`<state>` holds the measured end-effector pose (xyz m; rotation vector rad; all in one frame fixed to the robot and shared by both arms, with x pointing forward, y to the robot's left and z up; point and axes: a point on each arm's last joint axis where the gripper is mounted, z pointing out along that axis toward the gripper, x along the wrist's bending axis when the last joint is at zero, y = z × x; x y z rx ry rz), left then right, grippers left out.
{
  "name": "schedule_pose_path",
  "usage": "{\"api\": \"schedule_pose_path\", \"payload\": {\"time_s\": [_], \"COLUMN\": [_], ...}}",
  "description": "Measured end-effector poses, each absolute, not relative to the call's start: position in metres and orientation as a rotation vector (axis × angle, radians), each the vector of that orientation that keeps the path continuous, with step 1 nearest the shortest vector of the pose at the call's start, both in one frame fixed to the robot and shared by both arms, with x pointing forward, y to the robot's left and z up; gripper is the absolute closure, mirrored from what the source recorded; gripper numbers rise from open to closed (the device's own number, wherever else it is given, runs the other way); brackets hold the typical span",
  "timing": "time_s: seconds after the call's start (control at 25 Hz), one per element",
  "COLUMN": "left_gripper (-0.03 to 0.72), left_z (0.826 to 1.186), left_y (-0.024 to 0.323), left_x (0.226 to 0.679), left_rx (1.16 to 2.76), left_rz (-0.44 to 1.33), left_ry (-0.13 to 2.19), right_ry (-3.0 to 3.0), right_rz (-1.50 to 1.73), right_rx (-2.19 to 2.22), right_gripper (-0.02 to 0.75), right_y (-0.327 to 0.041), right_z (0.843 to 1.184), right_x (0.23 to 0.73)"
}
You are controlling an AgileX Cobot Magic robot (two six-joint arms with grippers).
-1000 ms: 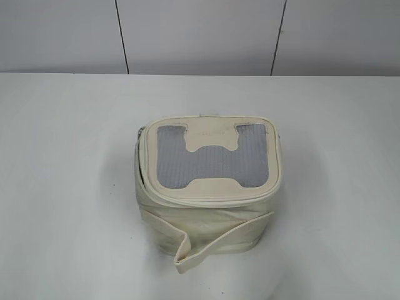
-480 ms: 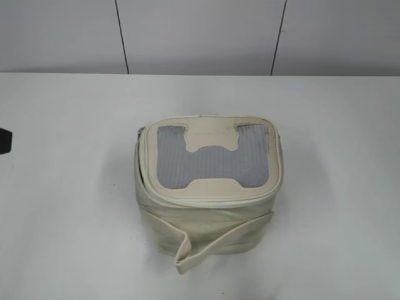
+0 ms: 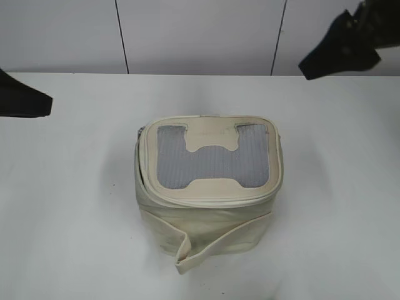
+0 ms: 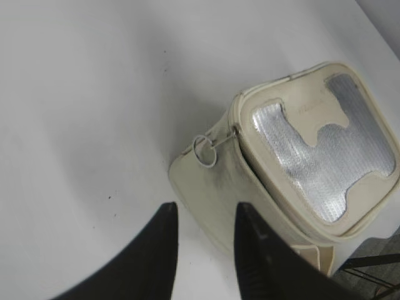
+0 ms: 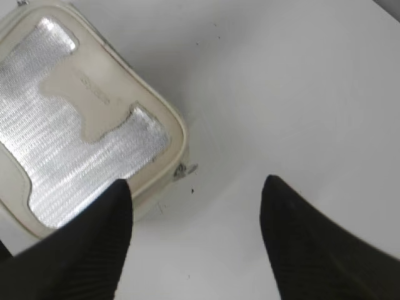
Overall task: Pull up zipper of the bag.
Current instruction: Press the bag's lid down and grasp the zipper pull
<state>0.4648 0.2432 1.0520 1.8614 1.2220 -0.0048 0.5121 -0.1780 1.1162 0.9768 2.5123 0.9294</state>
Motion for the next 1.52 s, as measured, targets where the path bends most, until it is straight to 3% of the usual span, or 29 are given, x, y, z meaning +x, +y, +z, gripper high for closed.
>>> {"api": "schedule_pose_path", "payload": {"time_s": [0.28, 0.56, 0.96, 1.52], "left_gripper": [0.423, 0.308, 0.293, 0.29], "left_z": [1.038, 1.02, 1.018, 1.016], "left_y": [0.218, 0.185, 0.166, 0.167], "left_x": [0.494, 0.516, 0.552, 0.55], "left_rx": [1.99, 2.128, 2.179, 2.222], "left_rz": [-0.054, -0.132, -0.128, -0.155], "left_ry": [1.109, 1.001, 0.925, 0.902], "right_ry": [2.734, 2.875, 3.001, 3.07], "right_rz": [0.982, 0.955, 0.911, 0.822], "right_rx": [0.838, 0.628, 0.473, 0.506], "right_gripper": [0.231, 0.231, 0.236, 0.244], "right_y": [-0.139, -0.085, -0.017, -0.007], "right_z": [1.113, 1.106, 1.057, 1.023], "right_x": [0.573, 0.597, 0.612, 0.617]}}
